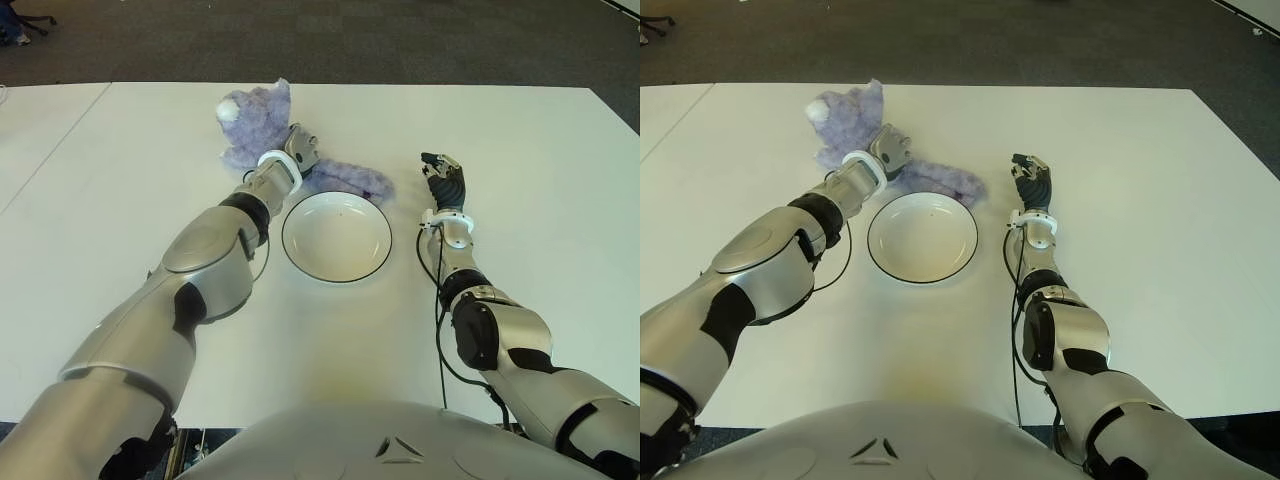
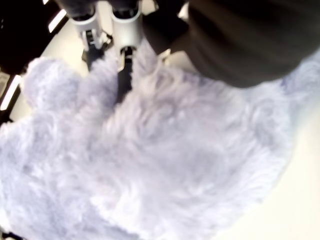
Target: Put the doll into the plate.
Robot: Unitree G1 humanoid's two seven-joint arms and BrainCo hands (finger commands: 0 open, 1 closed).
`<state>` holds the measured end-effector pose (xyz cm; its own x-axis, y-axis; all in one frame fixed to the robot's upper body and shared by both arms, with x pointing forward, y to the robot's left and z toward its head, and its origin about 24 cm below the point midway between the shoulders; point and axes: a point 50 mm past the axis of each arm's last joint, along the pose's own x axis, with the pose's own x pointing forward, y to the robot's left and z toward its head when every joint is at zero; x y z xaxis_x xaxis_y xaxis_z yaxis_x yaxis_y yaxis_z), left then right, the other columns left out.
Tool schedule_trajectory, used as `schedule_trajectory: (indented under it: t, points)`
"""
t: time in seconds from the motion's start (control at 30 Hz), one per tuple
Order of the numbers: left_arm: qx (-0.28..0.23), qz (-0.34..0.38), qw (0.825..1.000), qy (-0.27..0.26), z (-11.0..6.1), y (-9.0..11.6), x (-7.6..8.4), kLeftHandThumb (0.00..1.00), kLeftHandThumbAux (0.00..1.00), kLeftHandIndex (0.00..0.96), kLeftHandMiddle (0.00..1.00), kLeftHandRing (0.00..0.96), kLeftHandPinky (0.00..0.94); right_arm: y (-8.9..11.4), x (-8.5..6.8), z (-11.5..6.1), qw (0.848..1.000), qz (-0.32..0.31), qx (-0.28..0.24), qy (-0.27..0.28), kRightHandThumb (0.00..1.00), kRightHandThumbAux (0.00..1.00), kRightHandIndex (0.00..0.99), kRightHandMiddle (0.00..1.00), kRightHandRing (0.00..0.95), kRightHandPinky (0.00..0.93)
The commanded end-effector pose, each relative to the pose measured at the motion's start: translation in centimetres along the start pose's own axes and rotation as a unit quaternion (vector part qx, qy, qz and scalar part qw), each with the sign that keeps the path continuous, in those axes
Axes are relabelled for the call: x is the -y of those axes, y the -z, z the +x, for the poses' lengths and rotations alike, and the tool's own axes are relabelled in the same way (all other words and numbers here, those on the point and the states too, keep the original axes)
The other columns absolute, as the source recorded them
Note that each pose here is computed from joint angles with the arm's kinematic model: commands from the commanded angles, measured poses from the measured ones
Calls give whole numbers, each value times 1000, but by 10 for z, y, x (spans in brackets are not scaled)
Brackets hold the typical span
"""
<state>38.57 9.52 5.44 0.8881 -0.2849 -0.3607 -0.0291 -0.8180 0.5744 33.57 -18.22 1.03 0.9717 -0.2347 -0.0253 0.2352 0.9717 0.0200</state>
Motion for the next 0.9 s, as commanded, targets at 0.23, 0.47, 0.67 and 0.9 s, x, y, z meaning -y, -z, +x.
schedule_trajectory:
  t: [0.23, 0.47, 0.67, 0.9]
  points:
    - [60, -101, 992, 49, -24, -41, 71, 945, 648, 444, 438, 525, 737, 84, 15, -64, 984, 11, -177, 32, 713, 721, 423, 275, 152, 88]
    - [63, -108, 992, 21, -22, -33, 66, 947, 646, 392, 531, 573, 705, 85, 14, -65, 983, 11, -178, 30, 713, 721, 423, 277, 154, 90]
    - [50, -126, 991, -1, -17, -21, 51, 944, 648, 387, 529, 563, 691, 85, 14, -66, 984, 11, -177, 32, 713, 721, 422, 285, 167, 116]
    - [16, -297, 951, -78, -15, 4, 32, 948, 647, 409, 505, 516, 632, 84, 12, -66, 985, 10, -169, 33, 717, 723, 420, 310, 238, 221]
